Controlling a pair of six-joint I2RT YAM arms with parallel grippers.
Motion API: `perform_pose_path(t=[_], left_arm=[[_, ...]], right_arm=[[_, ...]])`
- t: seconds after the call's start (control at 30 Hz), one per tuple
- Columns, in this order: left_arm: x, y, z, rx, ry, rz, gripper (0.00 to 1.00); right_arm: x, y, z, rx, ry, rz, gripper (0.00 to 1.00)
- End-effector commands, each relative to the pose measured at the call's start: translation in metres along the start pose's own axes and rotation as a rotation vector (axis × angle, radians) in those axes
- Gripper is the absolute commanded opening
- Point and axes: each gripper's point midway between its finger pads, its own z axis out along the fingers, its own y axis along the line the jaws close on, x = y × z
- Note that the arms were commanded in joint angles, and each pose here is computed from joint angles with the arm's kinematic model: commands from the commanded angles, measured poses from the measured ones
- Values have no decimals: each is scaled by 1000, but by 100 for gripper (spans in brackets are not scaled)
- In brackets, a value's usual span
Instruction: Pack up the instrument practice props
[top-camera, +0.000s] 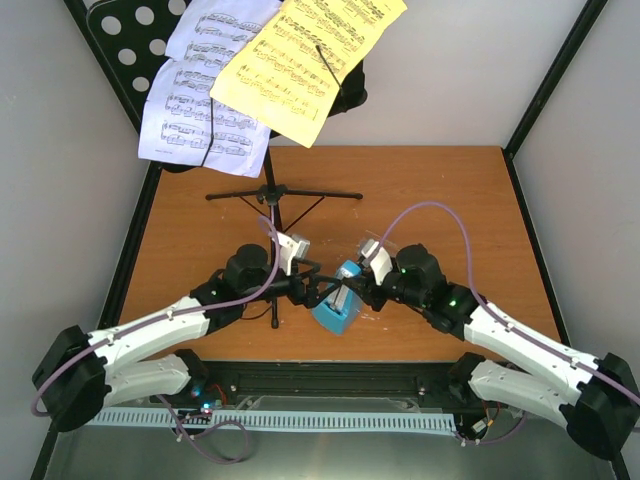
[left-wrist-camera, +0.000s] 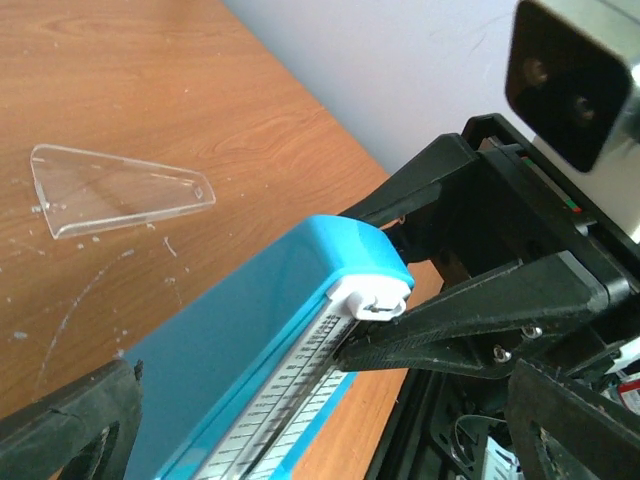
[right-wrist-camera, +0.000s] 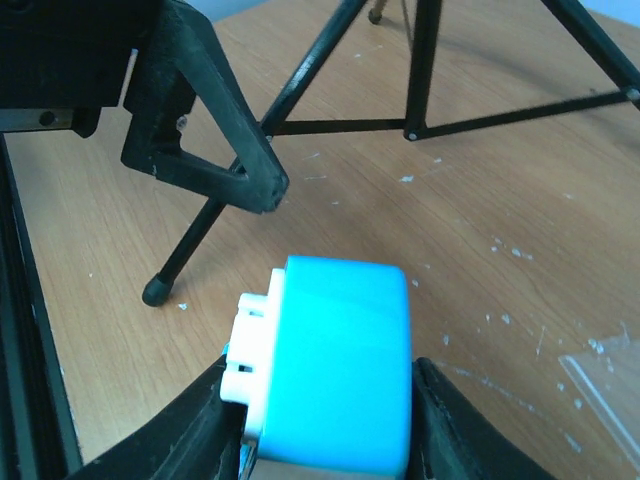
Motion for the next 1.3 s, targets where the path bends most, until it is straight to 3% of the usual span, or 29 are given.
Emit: perform_pose_path(t=[0.0, 0.2, 0.5, 0.67, 0.77, 0.93, 1.1, 1.27], left_arm=[[-5, -10, -8, 58, -23, -53, 99], [12, -3, -12, 64, -6, -77, 99], [31, 4, -16, 62, 10, -94, 100], [36, 4, -19, 67, 20, -79, 100], [42, 8, -21, 57, 26, -70, 99], [42, 13, -20, 50, 36, -81, 100], [41, 13, -12, 43, 78, -101, 100], [41, 19, -4, 26, 87, -89, 99]], right_arm=[[-52, 13, 0, 2, -169, -198, 19], [-43, 12, 13, 14, -128, -263, 26], [-50, 20, -3, -16, -182, -199, 78], [-52, 24, -27, -23, -234, -113, 90], [-50, 8, -45, 68, -269, 8, 99], [-32, -30, -66, 237, -265, 274, 100], [9, -61, -57, 336, -165, 475, 100], [30, -60, -47, 287, -166, 515, 100]])
